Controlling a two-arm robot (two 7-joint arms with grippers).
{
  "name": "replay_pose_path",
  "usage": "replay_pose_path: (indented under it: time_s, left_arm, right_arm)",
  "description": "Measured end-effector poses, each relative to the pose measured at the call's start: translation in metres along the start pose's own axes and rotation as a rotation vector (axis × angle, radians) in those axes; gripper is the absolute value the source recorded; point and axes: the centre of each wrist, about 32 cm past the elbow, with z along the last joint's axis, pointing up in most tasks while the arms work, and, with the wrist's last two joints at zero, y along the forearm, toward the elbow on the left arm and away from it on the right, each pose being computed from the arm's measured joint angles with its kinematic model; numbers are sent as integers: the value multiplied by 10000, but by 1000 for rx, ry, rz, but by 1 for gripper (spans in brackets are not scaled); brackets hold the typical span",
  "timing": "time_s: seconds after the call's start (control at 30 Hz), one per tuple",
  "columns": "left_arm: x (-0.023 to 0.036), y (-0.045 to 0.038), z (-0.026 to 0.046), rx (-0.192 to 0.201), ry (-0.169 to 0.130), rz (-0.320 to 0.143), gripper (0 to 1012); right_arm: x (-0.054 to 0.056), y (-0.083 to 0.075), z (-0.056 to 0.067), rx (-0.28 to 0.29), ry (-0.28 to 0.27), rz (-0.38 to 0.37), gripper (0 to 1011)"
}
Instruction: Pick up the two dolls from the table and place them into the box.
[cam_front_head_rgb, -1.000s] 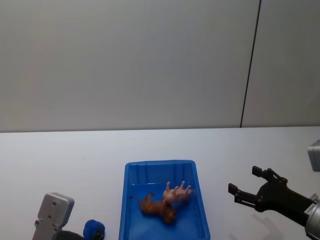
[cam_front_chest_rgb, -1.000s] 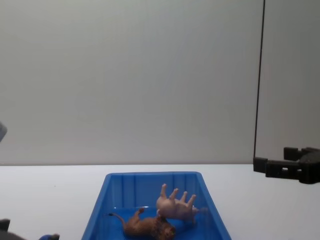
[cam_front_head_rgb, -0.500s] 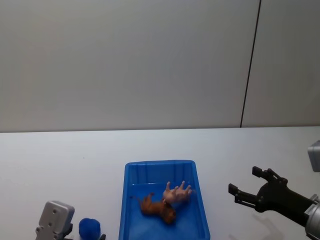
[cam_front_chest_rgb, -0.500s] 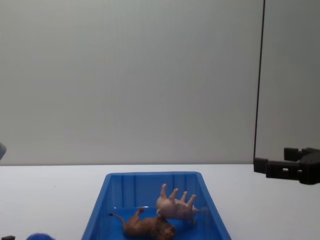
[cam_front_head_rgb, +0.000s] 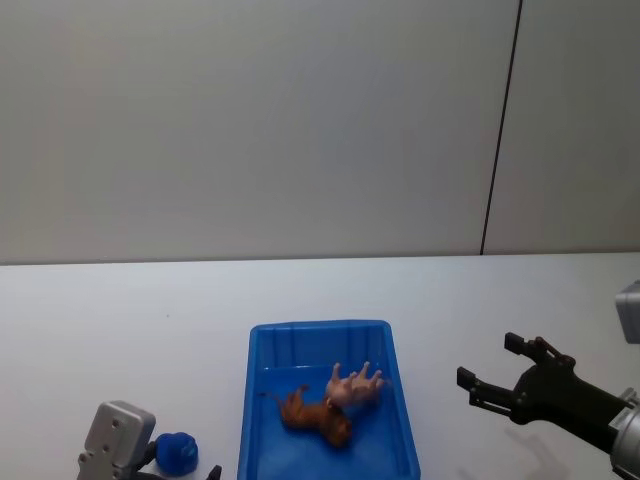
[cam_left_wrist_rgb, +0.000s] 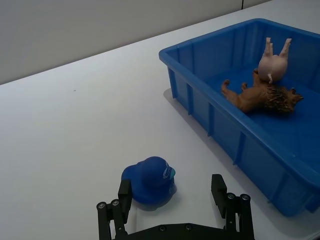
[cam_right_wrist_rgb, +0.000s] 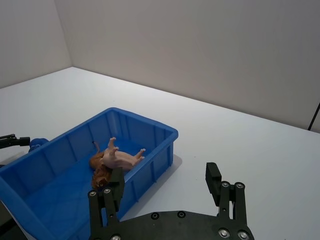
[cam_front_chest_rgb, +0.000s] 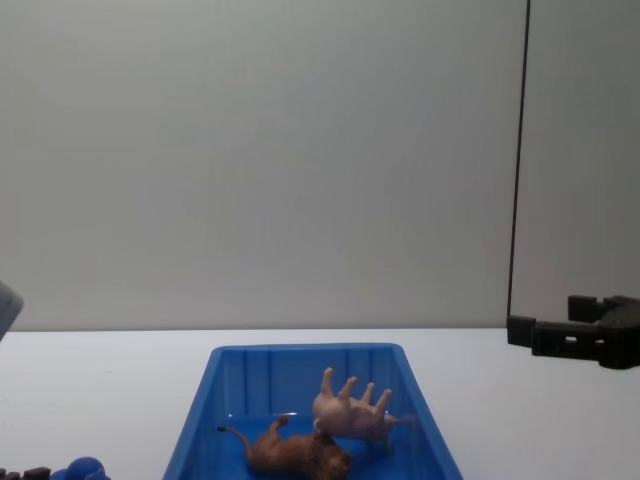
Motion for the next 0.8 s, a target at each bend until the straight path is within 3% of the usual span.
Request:
replay_pose_path:
  time_s: [0.33,0.7,0.77,0.8]
  left_arm:
    - [33,-79,-11,-6,-19,-16,980]
    - [98,-159,-30,13,-39,-6,717]
    - [107,-166,-33,16,-42,-4,599]
    - [114,-174,-36,19,-44,-3,599]
  right_arm:
    - [0,0,0,0,0,0,1001]
    - [0,0,0,0,0,0,1001]
    - [0,0,0,0,0,0,1001]
    - [0,0,0,0,0,0,1001]
